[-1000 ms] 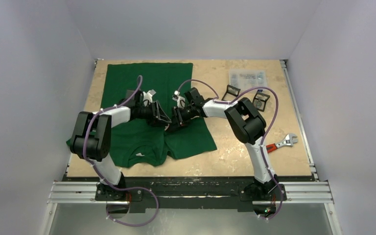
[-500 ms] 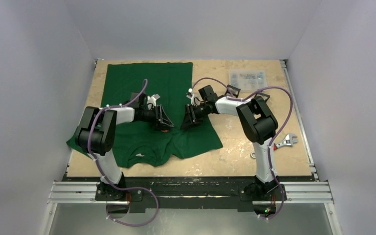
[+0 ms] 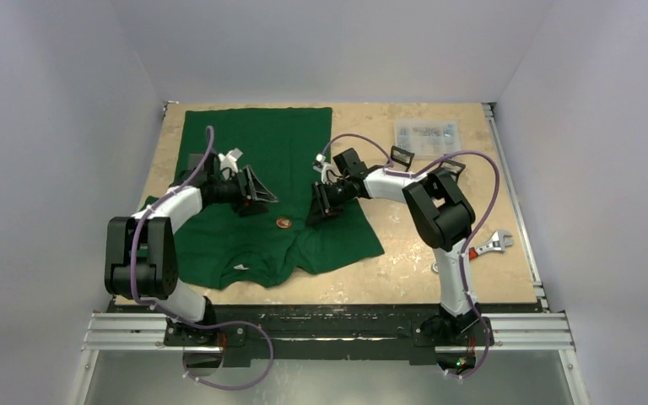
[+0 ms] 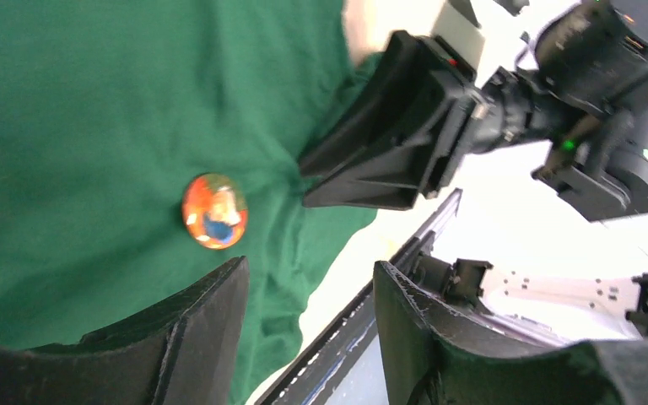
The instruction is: Remove the brooch from the garment
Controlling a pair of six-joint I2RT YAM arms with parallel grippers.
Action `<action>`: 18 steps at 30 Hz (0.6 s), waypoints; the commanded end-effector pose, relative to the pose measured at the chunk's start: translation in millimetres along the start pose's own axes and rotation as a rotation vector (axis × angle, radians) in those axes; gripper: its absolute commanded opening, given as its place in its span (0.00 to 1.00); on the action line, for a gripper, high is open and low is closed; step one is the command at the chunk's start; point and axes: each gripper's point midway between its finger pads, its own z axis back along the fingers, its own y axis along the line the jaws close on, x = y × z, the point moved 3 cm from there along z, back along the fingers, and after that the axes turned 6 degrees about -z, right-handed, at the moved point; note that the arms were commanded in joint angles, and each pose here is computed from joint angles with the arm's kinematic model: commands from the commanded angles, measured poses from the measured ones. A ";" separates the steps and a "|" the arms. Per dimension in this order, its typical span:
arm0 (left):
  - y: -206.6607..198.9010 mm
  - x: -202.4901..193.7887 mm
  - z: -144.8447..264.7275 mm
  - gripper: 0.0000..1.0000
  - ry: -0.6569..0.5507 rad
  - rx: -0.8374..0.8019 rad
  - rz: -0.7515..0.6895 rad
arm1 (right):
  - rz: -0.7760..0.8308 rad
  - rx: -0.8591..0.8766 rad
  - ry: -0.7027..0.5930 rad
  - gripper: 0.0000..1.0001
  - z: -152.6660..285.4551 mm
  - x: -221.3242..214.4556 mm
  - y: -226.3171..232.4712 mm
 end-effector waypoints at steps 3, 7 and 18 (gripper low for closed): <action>39.3 -33.0 2.4 0.54 0.069 0.118 0.108 | 0.071 -0.009 -0.025 0.31 -16.8 8.4 18.7; 47.9 -26.9 -6.1 0.51 0.048 0.116 0.111 | 0.067 -0.029 -0.015 0.26 -22.1 5.9 11.6; 36.9 -12.5 -37.0 0.44 0.069 0.056 0.056 | 0.092 0.019 -0.018 0.25 -2.3 12.8 26.3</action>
